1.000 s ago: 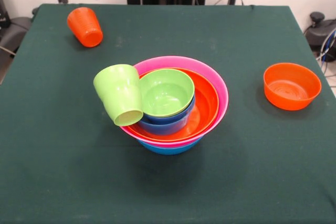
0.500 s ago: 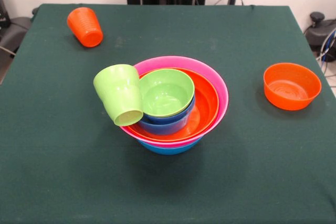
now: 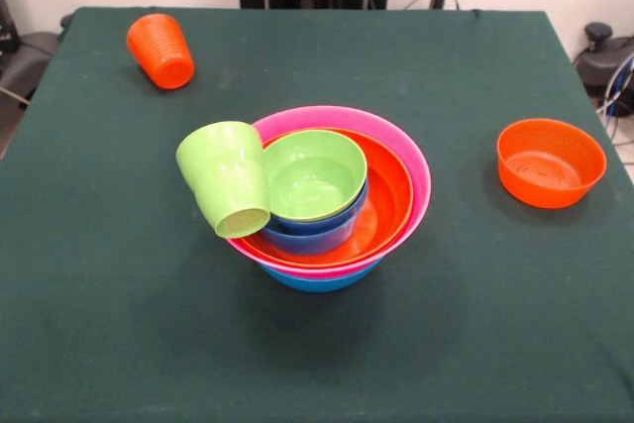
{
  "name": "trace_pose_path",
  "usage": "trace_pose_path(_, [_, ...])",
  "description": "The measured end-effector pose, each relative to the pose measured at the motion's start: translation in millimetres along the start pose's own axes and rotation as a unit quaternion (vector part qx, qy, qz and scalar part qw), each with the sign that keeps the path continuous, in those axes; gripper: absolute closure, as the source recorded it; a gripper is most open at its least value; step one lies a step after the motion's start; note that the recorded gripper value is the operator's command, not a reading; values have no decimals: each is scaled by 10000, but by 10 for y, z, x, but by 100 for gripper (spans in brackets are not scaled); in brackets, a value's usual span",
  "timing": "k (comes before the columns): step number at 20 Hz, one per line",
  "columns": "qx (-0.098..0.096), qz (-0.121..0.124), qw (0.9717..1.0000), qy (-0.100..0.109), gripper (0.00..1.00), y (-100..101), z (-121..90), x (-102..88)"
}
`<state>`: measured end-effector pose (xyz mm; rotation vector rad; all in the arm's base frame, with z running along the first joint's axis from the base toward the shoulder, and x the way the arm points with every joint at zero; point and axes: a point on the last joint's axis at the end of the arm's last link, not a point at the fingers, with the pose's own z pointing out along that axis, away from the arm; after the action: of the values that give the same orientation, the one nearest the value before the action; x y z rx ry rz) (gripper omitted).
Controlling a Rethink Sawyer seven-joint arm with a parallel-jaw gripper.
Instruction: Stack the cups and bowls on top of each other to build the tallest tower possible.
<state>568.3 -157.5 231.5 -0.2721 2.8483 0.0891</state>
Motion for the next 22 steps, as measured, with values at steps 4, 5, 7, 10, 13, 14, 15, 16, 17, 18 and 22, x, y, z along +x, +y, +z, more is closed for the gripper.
trace_pose_path(4, [31,-23,10000,49,0,53,-6,102])
trace_pose_path(5, [37,-22,10000,86,0,72,-1,131])
trace_pose_path(7, [31,-13,9999,114,0,87,18,145])
trace_pose_path(10, [-29,17,9998,186,0,132,90,178])
trace_pose_path(13, [-181,84,9993,310,0,202,241,238])
trace_pose_path(14, [-218,98,9992,336,0,217,276,251])
trace_pose_path(15, [-352,147,9983,435,0,272,405,302])
trace_pose_path(16, [-378,160,9981,452,0,280,428,311])
trace_pose_path(17, [-435,190,9977,491,0,295,479,336])
trace_pose_path(18, [-491,220,9971,531,0,310,530,360])
trace_pose_path(22, [-691,343,9948,671,0,348,702,470])
